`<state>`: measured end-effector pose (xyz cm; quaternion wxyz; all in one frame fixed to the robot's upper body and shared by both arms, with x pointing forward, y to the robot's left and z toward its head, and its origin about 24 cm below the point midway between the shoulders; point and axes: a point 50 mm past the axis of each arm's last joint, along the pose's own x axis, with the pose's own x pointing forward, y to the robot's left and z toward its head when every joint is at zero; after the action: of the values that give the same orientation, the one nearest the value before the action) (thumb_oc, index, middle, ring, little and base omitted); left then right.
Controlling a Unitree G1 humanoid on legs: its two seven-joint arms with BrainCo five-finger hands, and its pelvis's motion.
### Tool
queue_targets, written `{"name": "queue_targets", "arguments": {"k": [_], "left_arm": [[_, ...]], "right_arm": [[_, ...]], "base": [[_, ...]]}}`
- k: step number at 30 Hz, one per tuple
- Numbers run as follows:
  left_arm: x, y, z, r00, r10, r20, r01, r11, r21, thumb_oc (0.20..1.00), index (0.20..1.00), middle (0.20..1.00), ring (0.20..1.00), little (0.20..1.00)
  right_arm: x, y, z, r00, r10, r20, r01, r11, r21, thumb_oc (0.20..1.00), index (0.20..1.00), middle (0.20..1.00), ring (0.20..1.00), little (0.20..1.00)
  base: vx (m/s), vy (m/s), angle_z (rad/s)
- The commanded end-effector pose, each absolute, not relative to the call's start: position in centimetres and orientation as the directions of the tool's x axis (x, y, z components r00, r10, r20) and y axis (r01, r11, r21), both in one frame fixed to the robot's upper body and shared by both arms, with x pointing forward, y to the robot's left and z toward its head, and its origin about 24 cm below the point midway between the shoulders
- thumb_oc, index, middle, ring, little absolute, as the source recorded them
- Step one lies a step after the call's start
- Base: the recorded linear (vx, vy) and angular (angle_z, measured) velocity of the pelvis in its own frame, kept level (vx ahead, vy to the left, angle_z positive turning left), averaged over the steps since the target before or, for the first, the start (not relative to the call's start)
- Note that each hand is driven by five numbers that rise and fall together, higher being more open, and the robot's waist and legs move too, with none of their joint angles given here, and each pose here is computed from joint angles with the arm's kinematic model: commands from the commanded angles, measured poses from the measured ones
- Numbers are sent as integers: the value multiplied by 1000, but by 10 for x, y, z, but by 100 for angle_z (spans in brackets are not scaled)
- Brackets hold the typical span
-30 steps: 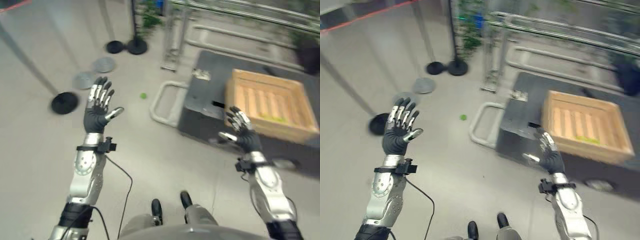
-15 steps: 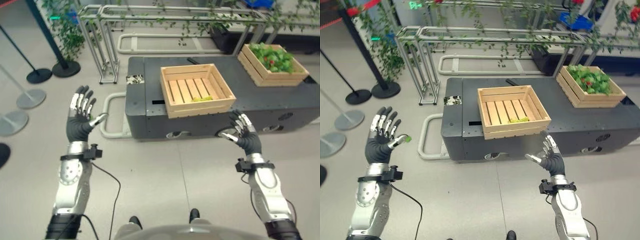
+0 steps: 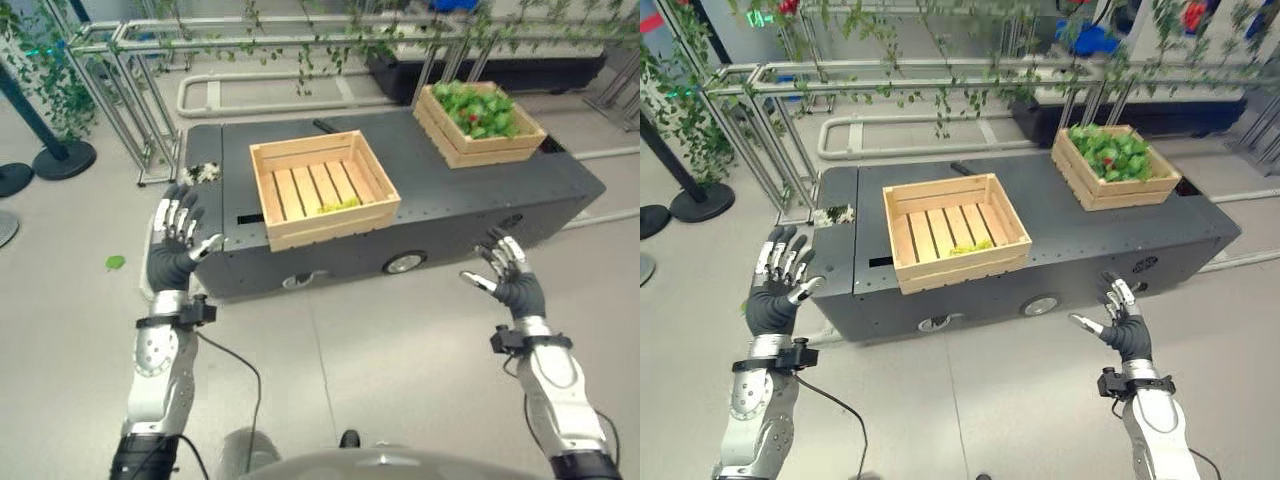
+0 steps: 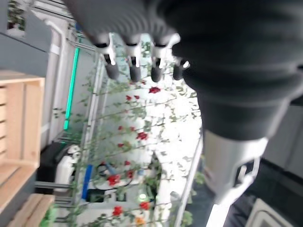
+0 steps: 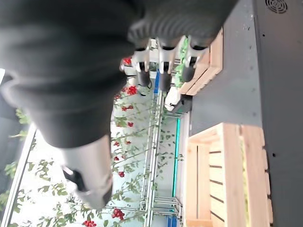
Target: Pick up the fruits from the basket on one side to the basket on the other side
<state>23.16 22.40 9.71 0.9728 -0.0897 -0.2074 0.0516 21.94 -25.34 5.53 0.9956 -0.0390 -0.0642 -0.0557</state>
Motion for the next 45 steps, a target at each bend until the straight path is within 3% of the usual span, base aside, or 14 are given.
{"name": "queue_targets", "arguments": {"k": [1, 24, 45], "left_arm": [[233, 231, 127, 844, 100, 526, -64, 994, -87, 1000, 1000, 1000, 1000, 1000], [230, 228, 137, 839, 9, 543, -20, 1000, 15, 1000, 1000, 1000, 1000, 1000], [235, 231, 108, 902, 54, 428, -52, 999, -17, 1000, 1000, 1000, 1000, 1000]], "right_arm": [[226, -252, 84, 956, -81, 283, 103, 993, -64, 1000, 1000, 1000, 1000, 1000], [230, -236, 74, 966, -57, 251, 78, 994, -75, 1000, 1000, 1000, 1000, 1000], [227, -250, 72, 964, -114, 239, 135, 988, -74, 1000, 1000, 1000, 1000, 1000]], "base": [[105, -10, -15], [140, 164, -5], [98, -84, 28]]}}
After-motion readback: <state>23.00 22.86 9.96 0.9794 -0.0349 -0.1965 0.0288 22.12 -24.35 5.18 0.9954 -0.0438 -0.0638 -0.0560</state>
